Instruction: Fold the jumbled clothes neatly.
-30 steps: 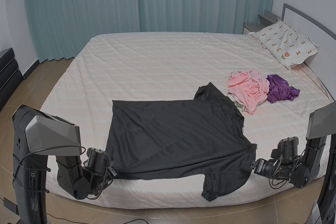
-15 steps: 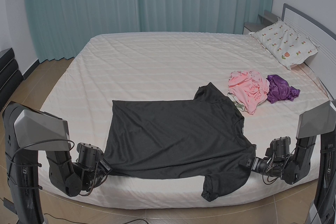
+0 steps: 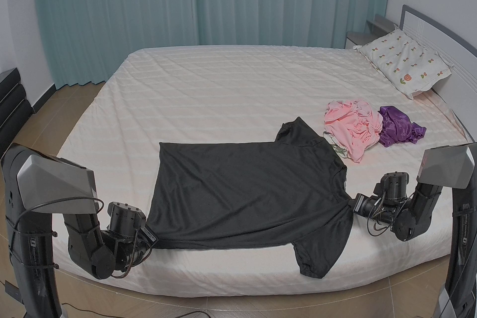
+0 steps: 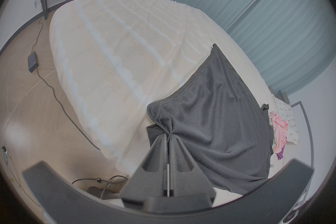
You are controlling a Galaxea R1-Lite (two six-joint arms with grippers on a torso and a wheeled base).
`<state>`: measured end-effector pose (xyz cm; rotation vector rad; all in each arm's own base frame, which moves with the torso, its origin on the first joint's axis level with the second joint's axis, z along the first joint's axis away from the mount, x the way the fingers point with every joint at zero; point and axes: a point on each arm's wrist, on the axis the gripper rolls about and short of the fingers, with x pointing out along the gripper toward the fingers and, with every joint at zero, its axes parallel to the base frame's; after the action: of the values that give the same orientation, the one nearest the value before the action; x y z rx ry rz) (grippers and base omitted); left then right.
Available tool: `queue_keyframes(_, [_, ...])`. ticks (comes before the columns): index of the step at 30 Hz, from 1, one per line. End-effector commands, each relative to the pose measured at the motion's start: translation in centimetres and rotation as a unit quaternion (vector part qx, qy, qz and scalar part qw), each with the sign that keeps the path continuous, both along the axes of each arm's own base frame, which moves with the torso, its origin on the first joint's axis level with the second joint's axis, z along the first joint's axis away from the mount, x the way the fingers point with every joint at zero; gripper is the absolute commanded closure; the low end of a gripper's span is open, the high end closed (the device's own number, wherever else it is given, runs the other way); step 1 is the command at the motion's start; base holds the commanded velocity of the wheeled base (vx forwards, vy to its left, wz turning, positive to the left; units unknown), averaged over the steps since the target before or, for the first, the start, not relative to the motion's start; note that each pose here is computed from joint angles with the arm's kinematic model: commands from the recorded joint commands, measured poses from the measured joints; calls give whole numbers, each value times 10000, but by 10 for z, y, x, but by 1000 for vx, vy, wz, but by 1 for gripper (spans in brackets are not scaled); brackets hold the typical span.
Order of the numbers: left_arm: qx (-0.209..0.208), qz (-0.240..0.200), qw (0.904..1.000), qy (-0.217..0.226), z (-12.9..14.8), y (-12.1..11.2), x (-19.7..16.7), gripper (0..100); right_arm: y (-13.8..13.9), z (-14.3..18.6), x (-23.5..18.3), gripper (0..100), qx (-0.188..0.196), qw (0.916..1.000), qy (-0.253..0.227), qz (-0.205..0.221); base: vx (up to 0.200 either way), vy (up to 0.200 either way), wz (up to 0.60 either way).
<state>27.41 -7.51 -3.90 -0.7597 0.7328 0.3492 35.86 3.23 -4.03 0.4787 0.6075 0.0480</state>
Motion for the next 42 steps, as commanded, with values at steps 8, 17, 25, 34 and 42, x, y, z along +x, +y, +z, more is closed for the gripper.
queue_keyframes(8, [-81,64,9999,-77,1,-1,4,100,17,-3,36,0,-156,9986,-381,330,0,0,0])
queue_keyframes(17, [-118,188,9993,-289,3,4,12,100,-5,2,17,0,-7,9995,-147,295,0,0,0])
queue_keyframes(25, [-183,440,9970,-611,9,17,21,100,-2,-8,4,0,223,9969,181,738,0,0,0])
queue_keyframes(34, [-204,640,9950,-733,10,28,30,100,5,-20,-1,0,121,9920,244,1236,0,0,0])
queue_keyframes(42, [-209,722,9946,-716,6,34,34,100,18,-19,-5,0,257,9846,245,1712,0,0,0])
